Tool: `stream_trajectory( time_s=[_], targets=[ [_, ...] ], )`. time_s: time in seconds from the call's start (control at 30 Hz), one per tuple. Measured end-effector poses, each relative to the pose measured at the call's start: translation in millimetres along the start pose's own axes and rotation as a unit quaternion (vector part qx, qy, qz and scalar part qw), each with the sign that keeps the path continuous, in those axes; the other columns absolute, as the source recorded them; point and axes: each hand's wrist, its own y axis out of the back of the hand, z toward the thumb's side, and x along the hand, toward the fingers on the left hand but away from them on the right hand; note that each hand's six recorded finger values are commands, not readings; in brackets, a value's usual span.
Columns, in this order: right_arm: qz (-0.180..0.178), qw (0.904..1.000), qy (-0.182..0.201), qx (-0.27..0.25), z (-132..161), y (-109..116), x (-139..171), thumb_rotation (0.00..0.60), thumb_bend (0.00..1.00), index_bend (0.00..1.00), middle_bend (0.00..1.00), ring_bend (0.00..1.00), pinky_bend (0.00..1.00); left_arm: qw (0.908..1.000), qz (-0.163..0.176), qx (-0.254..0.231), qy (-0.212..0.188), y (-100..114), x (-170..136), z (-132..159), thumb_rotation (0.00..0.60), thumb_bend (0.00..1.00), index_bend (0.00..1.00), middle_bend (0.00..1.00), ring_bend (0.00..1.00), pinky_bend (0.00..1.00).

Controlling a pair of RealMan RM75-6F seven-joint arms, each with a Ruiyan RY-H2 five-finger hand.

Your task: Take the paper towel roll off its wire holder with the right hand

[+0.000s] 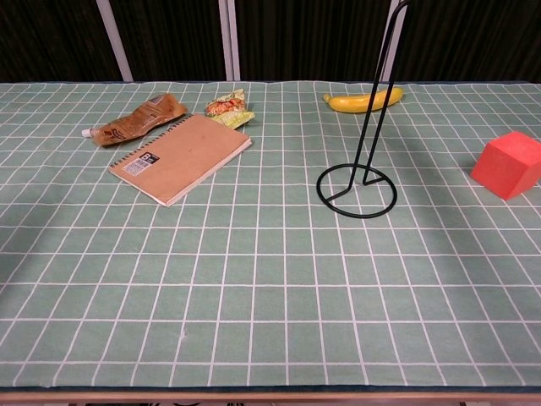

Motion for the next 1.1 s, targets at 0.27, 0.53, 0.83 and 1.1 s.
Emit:
stream_trajectory(
  time_s=[0.27,0.53,0.83,1.1],
  targets=[
    [0.057,0.9972,-0.035,0.033,-53,-16,32,0.6,0.0,0.3,0.2,0.28,0.12,1.0,-0.002,0.001,0.0,-1,0,0,0.6,0.22,0.13,0.0,0.0,0.03],
    [0.103,0.9919,-0.066,0.035,-91,-33,67,0.6,0.0,0.3,0.2,0.28,0.12,1.0,-0.002,-0.001,0.0,-1,1,0,0.6,0.22,0.13,0.0,0.0,0.03],
    [0.163,0.9827,-0.088,-0.002,-116,-80,98,0.6,0.0,0.3,0.2,0.28,0.12,1.0,-0.004,-0.001,-0.002,-1,1,0,0.6,0.22,0.13,0.0,0.0,0.03],
    [0.213,0.9719,-0.081,-0.061,-122,-148,100,0.6,0.0,0.3,0.2,0.28,0.12,1.0,-0.002,-0.003,0.001,0,2,-2,0.6,0.22,0.14,0.0,0.0,0.03]
  ],
)
